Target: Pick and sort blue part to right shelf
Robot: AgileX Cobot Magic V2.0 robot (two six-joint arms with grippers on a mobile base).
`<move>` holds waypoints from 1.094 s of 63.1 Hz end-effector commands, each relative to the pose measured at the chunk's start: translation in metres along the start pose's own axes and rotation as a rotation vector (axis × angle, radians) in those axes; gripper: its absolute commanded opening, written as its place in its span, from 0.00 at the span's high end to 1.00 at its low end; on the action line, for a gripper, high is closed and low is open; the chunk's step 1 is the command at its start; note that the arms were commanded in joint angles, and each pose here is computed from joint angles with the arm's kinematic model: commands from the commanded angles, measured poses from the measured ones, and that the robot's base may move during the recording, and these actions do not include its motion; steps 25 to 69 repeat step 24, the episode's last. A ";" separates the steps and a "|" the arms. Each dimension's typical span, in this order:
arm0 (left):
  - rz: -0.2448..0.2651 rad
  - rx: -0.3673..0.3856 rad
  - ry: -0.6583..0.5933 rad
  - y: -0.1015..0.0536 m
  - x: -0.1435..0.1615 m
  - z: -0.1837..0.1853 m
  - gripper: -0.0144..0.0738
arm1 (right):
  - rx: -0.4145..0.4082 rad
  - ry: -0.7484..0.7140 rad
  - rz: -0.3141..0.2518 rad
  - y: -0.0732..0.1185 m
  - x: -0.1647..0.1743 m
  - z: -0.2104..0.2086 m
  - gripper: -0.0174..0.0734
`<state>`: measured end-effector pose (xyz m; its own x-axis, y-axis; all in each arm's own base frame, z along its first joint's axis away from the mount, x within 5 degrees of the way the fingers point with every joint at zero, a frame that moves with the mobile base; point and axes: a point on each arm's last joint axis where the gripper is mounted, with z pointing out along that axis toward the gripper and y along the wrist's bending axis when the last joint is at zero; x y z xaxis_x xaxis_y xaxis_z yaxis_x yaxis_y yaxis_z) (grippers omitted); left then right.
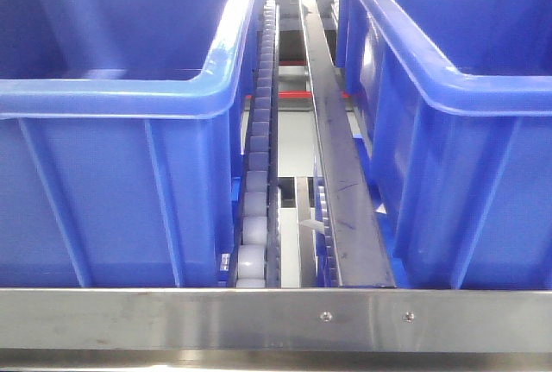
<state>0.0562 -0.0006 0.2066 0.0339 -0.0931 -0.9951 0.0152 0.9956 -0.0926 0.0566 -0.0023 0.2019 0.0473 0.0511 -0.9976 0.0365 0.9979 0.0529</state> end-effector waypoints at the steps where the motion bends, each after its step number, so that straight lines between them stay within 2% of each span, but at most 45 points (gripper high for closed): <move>1: -0.010 0.012 -0.086 0.000 -0.001 -0.001 0.70 | -0.010 -0.138 -0.020 0.001 -0.017 -0.003 0.77; 69: -0.010 0.012 -0.086 0.000 -0.001 -0.001 0.70 | -0.010 -0.138 -0.020 0.001 -0.017 -0.003 0.77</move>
